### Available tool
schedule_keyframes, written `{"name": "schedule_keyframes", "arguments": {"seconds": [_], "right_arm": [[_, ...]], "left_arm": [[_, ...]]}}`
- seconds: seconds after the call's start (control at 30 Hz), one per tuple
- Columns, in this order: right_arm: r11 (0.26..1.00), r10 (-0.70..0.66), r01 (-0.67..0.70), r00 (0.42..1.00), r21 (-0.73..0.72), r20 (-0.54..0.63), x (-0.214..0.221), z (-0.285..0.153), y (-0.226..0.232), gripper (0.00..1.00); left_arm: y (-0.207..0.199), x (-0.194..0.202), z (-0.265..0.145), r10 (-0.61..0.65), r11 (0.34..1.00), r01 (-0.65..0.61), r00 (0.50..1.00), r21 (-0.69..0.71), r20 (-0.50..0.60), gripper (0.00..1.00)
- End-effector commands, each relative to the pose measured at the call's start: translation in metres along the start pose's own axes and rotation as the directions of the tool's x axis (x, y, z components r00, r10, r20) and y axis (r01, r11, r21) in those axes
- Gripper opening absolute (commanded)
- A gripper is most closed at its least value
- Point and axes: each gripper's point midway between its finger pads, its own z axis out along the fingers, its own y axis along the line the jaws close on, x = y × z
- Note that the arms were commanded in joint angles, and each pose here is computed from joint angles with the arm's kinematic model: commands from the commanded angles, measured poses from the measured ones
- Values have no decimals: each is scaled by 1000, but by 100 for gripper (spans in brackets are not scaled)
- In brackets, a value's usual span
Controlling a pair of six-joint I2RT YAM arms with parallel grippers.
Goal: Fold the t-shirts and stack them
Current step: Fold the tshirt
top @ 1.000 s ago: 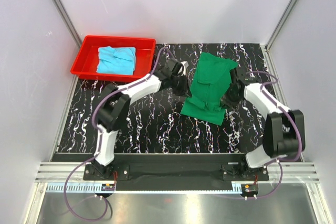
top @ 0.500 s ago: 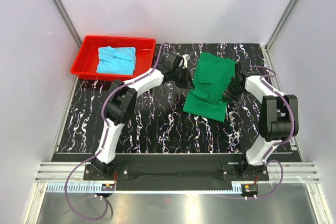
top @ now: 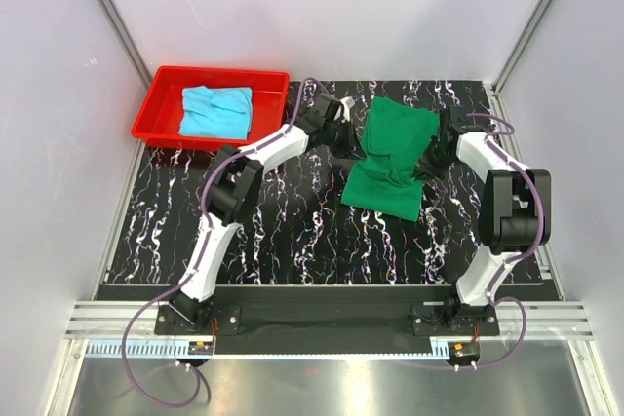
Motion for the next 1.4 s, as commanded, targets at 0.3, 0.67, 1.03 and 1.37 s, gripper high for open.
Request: {"name": "schedule_keyframes", "arguments": {"seconds": [0.3,0.67,1.03,1.37], "right_arm": [[1000,-1,2,999,-25,43,-40,8,6,14],[994,-109,104,979,39,173,-65,-46,-4,75],[968,-54,79,993,-237,109,-6,-20,28,26],[961,-24,40,998,-273,63,-18,25,40,16]], "left_arm": [[-4,-40,6,-15,998,11,998,54,61,20],[-6,-72,-79,218,952,-164,955,-258,199,74],[-79,28,-39,218,964,-228,972,138,82,35],[-42,26,27,119,980,-117,993,162,-2,27]]}}
